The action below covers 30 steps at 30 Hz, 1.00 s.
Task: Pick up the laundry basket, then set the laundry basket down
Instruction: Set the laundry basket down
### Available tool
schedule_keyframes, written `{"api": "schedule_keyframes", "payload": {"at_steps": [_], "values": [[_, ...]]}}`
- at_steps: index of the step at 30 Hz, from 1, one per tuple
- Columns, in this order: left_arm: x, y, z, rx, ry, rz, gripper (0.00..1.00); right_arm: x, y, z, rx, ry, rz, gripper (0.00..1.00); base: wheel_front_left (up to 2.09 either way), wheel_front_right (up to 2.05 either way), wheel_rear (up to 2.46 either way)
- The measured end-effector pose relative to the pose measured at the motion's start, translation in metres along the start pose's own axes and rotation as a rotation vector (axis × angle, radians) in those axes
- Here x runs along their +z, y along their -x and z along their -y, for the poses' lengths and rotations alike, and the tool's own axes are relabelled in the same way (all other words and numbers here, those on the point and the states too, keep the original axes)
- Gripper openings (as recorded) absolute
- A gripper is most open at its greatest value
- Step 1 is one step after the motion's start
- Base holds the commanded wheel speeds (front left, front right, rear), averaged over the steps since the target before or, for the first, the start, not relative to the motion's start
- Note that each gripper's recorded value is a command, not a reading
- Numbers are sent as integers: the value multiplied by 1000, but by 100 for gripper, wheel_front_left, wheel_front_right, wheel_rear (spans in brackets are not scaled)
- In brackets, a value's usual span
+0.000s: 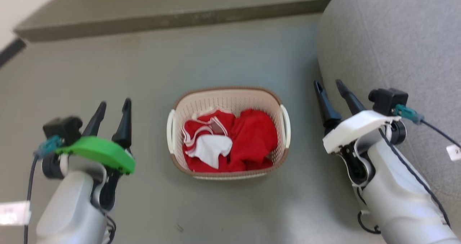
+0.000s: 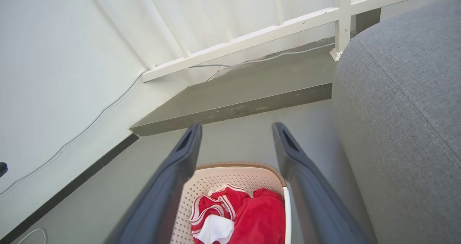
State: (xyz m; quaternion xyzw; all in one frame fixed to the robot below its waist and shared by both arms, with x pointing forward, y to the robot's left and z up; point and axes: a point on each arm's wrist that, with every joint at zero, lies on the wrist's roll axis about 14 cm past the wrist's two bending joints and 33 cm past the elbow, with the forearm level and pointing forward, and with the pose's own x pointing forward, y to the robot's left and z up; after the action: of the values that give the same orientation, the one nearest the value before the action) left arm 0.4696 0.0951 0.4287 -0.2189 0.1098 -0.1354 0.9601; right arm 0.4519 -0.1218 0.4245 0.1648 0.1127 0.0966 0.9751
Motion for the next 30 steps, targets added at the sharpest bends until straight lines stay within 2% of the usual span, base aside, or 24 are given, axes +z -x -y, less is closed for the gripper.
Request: {"api": "schedule_keyframes", "payload": {"at_steps": [5, 10, 16, 22, 30], "values": [[15, 24, 2, 20, -5, 56, 100, 19, 19, -13, 26, 27, 68, 100, 0, 0, 0], [41, 38, 19, -12, -47, 140, 100, 37, 38, -21, 36, 51, 135, 100, 0, 0, 0], [60, 57, 28, -15, -34, 220, 100, 62, 56, -25, 27, 76, 228, 100, 0, 0, 0], [58, 69, 32, -18, -47, 228, 100, 71, 66, -27, 23, 98, 266, 100, 0, 0, 0], [57, 81, 28, -2, -70, 239, 100, 62, 81, -18, -17, 109, 259, 100, 0, 0, 0]]}}
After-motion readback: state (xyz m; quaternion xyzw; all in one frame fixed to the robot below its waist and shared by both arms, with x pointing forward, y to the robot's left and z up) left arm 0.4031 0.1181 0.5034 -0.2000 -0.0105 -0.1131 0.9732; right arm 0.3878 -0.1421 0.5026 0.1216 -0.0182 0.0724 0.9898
